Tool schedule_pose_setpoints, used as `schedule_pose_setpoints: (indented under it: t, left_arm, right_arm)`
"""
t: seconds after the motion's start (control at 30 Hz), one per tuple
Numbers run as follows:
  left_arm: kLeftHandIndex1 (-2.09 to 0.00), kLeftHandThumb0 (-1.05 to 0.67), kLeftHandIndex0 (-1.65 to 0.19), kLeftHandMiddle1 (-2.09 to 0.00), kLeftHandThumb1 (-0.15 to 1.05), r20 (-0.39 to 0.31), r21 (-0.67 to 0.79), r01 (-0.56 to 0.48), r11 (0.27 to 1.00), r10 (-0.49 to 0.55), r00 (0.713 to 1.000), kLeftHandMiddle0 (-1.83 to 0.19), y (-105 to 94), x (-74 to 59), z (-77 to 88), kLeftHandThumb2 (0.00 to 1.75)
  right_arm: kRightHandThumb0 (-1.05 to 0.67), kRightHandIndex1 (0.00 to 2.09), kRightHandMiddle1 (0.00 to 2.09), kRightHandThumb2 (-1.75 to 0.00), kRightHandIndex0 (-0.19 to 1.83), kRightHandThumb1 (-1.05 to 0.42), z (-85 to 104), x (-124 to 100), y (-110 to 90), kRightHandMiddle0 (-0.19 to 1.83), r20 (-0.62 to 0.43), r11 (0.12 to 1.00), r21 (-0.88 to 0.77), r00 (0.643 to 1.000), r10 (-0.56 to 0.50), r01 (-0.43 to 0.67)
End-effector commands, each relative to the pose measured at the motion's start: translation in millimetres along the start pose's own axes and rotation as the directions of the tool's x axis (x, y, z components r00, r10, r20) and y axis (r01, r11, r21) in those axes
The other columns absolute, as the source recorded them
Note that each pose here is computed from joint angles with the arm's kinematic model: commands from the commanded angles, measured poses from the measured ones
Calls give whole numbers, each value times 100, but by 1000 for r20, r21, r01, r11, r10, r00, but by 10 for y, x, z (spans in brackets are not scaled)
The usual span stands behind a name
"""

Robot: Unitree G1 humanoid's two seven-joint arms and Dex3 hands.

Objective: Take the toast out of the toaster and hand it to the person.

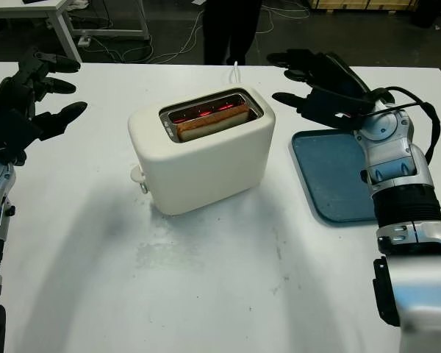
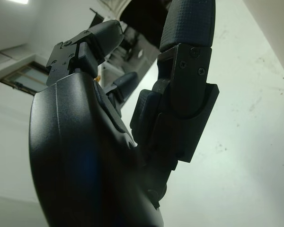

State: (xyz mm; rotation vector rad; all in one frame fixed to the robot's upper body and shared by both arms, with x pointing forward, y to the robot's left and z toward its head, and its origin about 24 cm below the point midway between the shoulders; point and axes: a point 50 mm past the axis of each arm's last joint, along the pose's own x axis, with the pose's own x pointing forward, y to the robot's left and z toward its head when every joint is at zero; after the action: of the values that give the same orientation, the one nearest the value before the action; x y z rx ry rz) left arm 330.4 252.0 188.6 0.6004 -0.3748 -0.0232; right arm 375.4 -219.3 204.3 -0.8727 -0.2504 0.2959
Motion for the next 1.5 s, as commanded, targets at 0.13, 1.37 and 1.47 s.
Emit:
schedule_pose_setpoints:
  t: [0.13,1.37,1.47]
  left_arm:
    - [-114,-96,0,-125,92,-15,-24,-6,1000,6,1000,0,38,-29,-36,17]
    - [-114,-98,0,-126,92,-17,-46,3,999,-3,1000,0,48,-12,-51,17]
    - [-114,-98,0,-125,92,-21,-38,0,999,-1,1000,0,50,-11,-51,18]
  right_arm:
    - [-52,1,1,-31,49,-92,28,-4,14,45,26,999,-54,1000,6,-4]
    - [-46,0,0,-20,47,-92,45,17,-3,44,15,1000,-4,1000,-6,6]
    - [-47,0,0,-21,46,-92,47,18,-5,44,13,1000,-8,1000,-4,4]
